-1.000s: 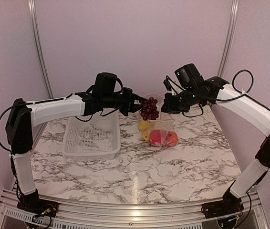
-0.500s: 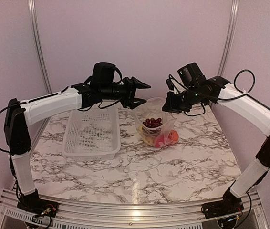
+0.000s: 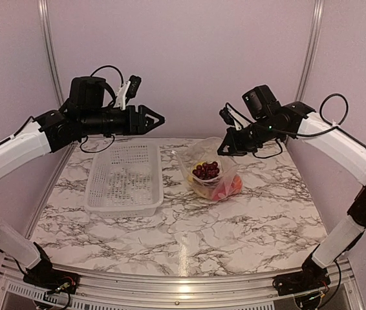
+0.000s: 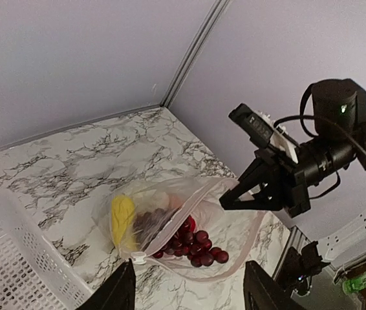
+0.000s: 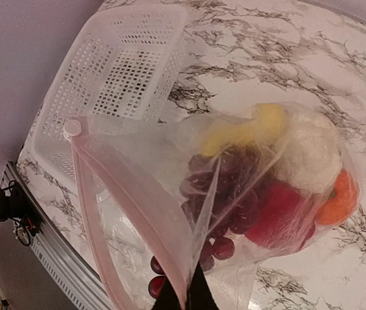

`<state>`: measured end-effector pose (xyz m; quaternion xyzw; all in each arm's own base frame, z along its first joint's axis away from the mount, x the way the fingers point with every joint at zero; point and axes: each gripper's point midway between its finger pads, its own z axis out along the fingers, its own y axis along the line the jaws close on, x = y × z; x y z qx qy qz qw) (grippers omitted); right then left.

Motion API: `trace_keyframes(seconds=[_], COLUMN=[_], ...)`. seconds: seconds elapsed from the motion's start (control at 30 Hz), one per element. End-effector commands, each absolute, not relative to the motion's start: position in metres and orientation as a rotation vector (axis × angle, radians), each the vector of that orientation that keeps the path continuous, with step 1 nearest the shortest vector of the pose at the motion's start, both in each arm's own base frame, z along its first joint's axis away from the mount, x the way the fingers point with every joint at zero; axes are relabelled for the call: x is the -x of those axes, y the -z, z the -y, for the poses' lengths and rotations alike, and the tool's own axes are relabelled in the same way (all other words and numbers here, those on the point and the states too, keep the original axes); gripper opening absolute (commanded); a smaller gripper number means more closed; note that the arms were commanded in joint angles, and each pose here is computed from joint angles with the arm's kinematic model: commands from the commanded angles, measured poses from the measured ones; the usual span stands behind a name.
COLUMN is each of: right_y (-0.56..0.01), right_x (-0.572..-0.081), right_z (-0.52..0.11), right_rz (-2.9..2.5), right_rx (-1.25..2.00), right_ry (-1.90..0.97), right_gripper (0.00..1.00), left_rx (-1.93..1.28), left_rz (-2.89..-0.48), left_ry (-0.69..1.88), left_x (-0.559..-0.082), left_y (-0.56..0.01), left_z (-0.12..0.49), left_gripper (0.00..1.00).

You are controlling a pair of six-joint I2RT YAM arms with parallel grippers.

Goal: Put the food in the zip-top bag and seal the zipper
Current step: Place the fake fruit in the zipper food storage bag, then pass from the right arm to the left

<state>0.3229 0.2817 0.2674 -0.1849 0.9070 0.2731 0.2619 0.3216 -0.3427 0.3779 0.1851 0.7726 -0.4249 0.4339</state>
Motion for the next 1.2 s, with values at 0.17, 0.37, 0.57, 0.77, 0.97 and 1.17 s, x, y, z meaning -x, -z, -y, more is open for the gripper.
trace_keyframes(seconds=[0.17,0.37,0.57,0.77,0.97,1.17], right_y=[-0.321,-0.295,-0.302,-0.302,-0.301,-0.299], right_x=[-0.285,-0.295,-0.304,-0.32,-0.333,-0.339], right_z=[-0.282,-0.28,-0.283,-0.279,-0.275,-0.273], right_rz=[-2.317,-2.386,-2.372,-2.381,-2.39,-2.42], right_rx=[0.731,0.749,0.75,0.721,0.691,0.673], right_ry=[-0.813,-0.733,-0.723,-0.697,-0.68,-0.669], right_gripper=[0.0,0.0,0.0,0.0,0.0,0.0], left_rx=[-1.019,-1.117,-1.096,-1.202,-1.171,-0.986], left_rz=[-1.777,-1.69,-1.651,-1.616,-1.617,-1.534], left_ry=[0.857,0.883,0.845,0.836,0.907,1.066], left_x=[-0.261,-0.251,-0.27,-0.281,-0.297,-0.318], left_y=[-0.295,-0.273,-0.256,-0.227,-0.213,-0.228], left_z=[0.338,0.357,0.372,0.391,0.404,0.396], left_gripper=[0.62,0.64,0.64,0.63,0.56,0.52])
